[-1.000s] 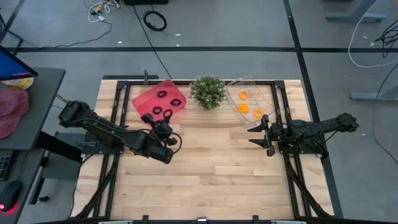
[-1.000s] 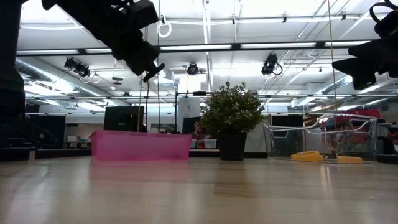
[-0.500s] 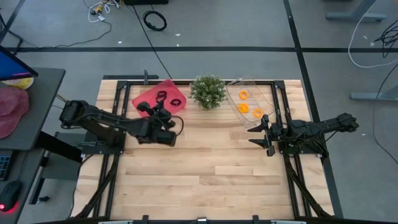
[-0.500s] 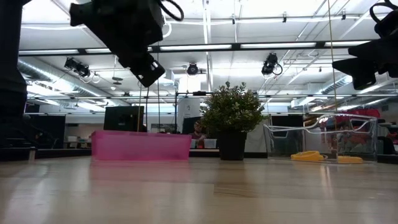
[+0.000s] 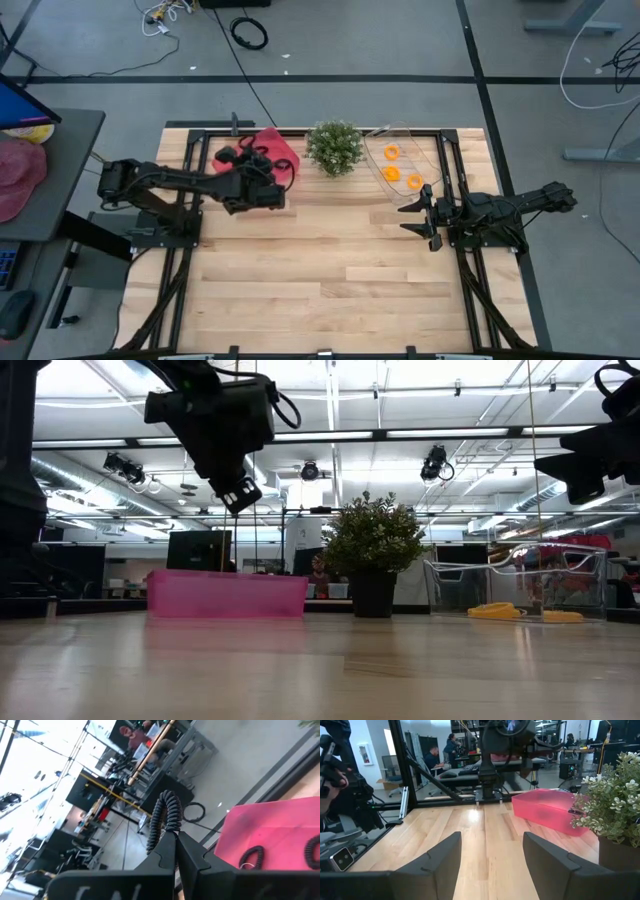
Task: Sort spring keychains
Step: Put the black spring keychain into the pink bin, then return to Home Position
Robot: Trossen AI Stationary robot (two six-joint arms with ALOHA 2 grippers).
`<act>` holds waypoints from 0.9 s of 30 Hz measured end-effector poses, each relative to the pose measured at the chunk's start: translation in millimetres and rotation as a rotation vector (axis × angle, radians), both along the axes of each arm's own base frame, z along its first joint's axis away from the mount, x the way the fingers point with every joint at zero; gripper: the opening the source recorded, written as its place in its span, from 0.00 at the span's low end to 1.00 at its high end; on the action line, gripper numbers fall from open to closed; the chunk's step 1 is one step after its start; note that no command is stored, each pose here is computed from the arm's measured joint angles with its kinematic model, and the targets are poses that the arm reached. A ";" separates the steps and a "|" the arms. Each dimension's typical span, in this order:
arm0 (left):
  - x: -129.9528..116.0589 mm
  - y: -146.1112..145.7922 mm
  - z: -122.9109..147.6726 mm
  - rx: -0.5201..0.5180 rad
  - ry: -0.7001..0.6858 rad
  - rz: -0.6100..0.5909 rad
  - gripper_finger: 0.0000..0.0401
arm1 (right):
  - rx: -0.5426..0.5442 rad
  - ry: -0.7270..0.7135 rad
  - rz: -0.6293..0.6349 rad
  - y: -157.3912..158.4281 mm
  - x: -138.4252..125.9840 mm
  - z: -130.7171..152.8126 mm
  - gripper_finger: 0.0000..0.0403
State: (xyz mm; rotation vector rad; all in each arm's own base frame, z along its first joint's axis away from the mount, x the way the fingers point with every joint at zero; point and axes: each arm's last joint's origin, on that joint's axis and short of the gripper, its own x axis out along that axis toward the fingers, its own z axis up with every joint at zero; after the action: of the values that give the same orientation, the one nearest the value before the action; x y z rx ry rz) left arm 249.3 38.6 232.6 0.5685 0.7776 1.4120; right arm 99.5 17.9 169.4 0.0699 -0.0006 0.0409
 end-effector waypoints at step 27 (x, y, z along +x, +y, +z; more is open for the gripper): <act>-1.3 24.0 -3.7 -0.143 -0.065 0.070 0.46 | 0.000 0.000 0.000 0.0 0.0 0.0 0.53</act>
State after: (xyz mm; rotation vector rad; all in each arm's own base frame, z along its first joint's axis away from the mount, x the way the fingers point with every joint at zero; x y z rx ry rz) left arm 248.1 62.6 229.0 0.3864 0.8461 1.4187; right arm 99.5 17.9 169.3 0.0700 -0.0003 0.0408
